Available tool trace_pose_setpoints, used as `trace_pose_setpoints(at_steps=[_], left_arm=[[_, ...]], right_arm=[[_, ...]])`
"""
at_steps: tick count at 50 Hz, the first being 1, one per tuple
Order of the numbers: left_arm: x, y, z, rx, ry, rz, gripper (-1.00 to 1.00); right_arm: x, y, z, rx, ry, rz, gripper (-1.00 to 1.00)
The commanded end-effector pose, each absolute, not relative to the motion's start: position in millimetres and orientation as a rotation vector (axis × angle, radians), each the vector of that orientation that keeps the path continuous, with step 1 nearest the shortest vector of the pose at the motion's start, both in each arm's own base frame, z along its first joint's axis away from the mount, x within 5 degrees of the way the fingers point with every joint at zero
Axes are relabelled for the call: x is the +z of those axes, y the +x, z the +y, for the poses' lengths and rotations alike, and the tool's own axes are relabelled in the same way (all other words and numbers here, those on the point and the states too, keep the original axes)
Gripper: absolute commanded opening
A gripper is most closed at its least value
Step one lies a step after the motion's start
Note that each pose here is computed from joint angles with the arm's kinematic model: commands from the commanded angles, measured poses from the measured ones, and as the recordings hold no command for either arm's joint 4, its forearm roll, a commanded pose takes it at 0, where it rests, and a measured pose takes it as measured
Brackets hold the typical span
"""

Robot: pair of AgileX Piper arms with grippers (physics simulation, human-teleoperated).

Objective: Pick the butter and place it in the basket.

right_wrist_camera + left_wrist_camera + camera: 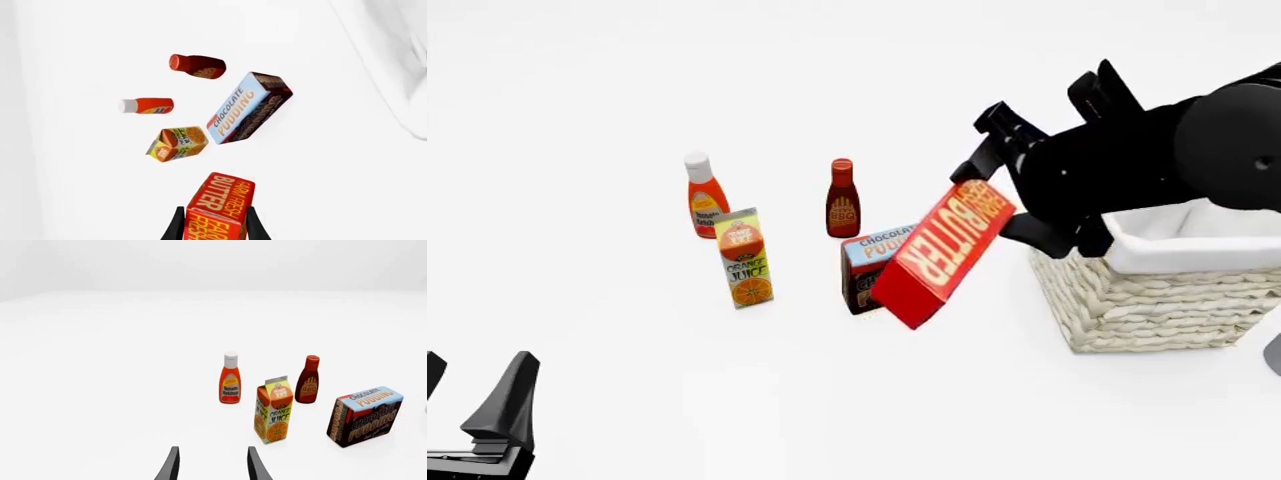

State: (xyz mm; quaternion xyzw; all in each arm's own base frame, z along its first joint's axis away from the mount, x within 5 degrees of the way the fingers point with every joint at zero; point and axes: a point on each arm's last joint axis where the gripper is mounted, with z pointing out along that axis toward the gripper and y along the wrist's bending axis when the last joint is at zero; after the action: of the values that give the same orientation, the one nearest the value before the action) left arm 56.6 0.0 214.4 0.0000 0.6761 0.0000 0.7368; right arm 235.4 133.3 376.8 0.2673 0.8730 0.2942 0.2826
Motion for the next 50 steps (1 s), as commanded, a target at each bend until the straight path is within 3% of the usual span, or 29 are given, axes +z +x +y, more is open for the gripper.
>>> trace_pose_setpoints(at_steps=[1,50], left_arm=[[214.4,56.6,0.0,0.0,0.0,1.485,1.0],[214.4,56.6,0.0,0.0,0.0,1.485,1.0]], right_arm=[[398.2,229.7,125.1,0.845,0.739,2.268,-1.0],[455.0,203.3,62.2,0.897,0.982,1.979,-1.0]])
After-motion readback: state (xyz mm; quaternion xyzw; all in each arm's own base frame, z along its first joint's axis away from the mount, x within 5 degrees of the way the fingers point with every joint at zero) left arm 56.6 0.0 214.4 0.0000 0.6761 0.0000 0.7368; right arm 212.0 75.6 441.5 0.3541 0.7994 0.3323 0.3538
